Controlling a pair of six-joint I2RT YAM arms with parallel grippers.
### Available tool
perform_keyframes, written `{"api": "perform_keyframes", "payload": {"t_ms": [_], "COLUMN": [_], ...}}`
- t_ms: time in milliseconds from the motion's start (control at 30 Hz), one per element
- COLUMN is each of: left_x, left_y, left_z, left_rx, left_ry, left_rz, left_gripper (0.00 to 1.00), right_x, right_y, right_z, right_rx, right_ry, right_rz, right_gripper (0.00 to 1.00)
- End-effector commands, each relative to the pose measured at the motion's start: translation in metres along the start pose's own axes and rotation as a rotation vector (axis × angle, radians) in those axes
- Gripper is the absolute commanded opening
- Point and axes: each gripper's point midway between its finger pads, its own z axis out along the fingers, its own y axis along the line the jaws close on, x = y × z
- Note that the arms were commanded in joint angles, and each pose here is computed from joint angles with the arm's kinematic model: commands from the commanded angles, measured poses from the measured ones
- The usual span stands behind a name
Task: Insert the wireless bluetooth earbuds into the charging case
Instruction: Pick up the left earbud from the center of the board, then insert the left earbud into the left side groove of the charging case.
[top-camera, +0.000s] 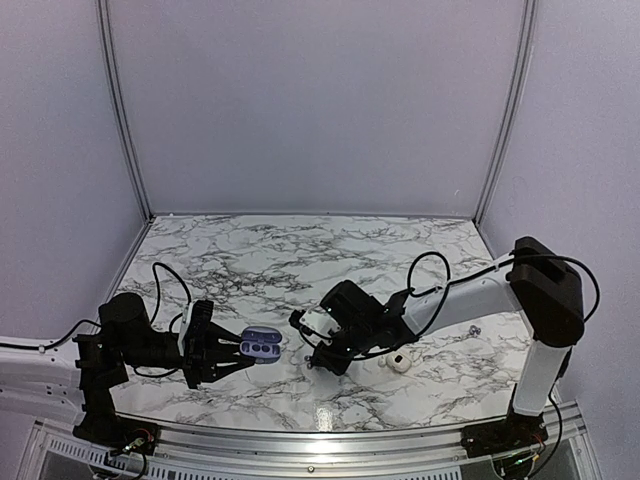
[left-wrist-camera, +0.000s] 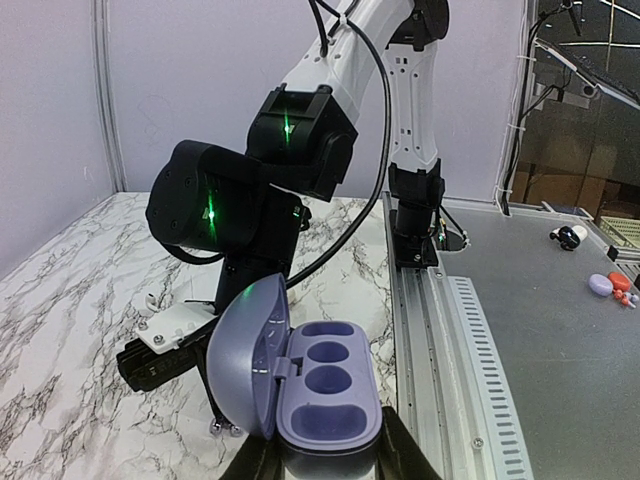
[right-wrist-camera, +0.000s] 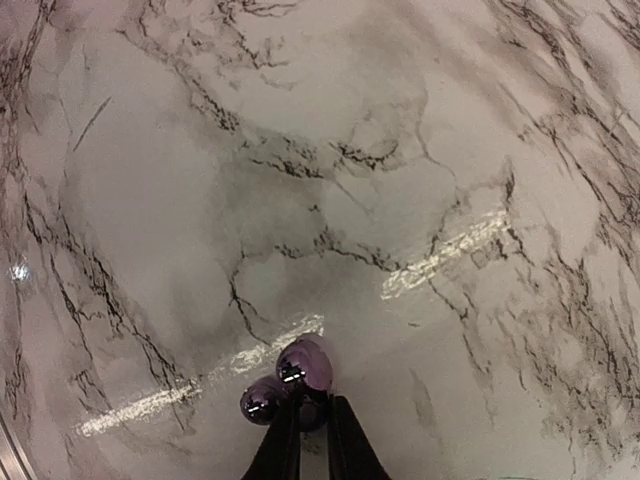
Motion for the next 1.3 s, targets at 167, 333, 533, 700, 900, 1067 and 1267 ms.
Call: {"api": "perform_keyframes", "payload": {"t_ms": [167, 333, 533, 700, 900, 1067, 1267], "left_x": [-0.007, -0.007, -0.007, -0.001, 0.003, 0.004, -0.001], "left_y": [-0.002, -0.002, -0.001, 0.000, 0.002, 0.000, -0.006], "left_z": [-0.001, 0.000, 0.000, 0.001, 0.005, 0.006, 0.006], "left_rx": [0.007, 0.006, 0.002, -0.003, 0.002, 0.013, 0.051], "left_ry": [-0.017, -0.017, -0.015, 0.000, 0.018, 0.024, 0.010], "left_rz": [0.013, 0.013, 0.015, 0.013, 0.005, 0.003, -0.001], "left_gripper": [0.05, 0.05, 0.05, 0.04, 0.04, 0.04, 0.02], "right_x": [0.043, 0.026, 0.004, -0.013, -0.029, -0.053, -0.088], "right_y": [-0.003, -0.004, -0.007, -0.021, -0.033, -0.028, 0.008], "right_z": [0.015, -0.002, -0.028, -0.060, -0.099, -0.140, -0.192], "right_rx": [0.035, 0.052, 0.094, 0.196, 0.300, 0.321, 0.292], "right_ry": [0.144, 0.099, 0.032, -0.034, -0.113, -0.234, -0.379], "right_rz": [0.016, 0.005, -0.014, -0.043, -0.094, -0.149, -0.264], "right_gripper": [0.00, 0.00, 0.00, 0.00, 0.00, 0.00, 0.00]}}
